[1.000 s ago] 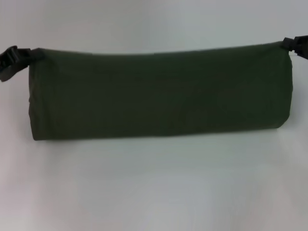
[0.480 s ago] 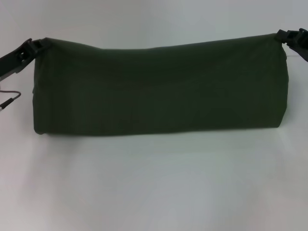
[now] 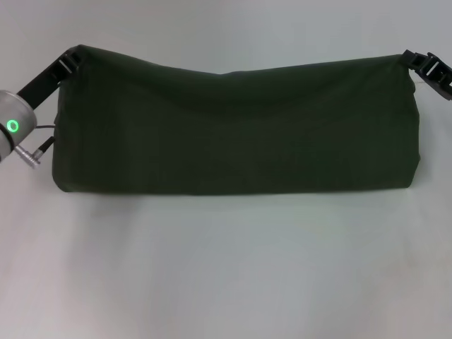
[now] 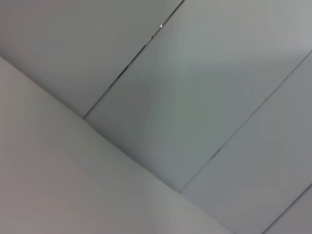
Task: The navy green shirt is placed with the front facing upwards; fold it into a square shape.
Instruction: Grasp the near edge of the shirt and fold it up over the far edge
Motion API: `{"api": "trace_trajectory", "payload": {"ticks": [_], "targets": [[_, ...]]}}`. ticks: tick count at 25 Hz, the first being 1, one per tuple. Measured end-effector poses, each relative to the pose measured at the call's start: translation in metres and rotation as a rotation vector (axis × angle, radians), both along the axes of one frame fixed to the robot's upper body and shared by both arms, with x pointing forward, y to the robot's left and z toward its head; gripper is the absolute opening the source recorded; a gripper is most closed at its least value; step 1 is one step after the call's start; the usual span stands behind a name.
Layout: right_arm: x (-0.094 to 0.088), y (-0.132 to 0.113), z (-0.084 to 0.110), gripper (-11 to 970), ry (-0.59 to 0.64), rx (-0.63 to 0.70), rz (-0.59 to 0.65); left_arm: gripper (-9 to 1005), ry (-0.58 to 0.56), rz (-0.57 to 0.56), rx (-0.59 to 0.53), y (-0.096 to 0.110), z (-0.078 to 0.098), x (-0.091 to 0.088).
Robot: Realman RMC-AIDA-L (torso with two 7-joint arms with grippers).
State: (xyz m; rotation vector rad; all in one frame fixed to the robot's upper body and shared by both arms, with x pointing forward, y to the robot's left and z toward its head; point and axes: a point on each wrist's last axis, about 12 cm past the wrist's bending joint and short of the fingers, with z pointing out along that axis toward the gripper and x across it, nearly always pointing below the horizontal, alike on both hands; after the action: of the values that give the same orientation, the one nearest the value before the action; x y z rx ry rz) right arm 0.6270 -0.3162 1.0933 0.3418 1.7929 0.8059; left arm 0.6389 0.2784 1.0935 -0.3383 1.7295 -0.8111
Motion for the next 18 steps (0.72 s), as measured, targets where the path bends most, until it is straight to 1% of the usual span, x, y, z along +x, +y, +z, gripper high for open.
{"api": "trace_trajectory", "payload": {"ticks": [4,8,12,18], "targets": [[0.002,0.002,-0.004,38,-0.018,-0.014,-0.035,66,-0.04,0.064,0.016,-0.011,-0.005,0.002],[0.004,0.003,-0.005,39,-0.039,-0.027,-0.066,67,-0.069,0.097,0.029,-0.016,-0.006,0.003],[0.007,0.008,-0.007,39,-0.052,-0.047,-0.089,67,-0.103,0.119,0.07,-0.022,-0.006,0.006],[0.013,0.018,-0.008,40,-0.07,-0.079,-0.093,68,-0.129,0.14,0.118,-0.035,-0.008,0.006]]}}
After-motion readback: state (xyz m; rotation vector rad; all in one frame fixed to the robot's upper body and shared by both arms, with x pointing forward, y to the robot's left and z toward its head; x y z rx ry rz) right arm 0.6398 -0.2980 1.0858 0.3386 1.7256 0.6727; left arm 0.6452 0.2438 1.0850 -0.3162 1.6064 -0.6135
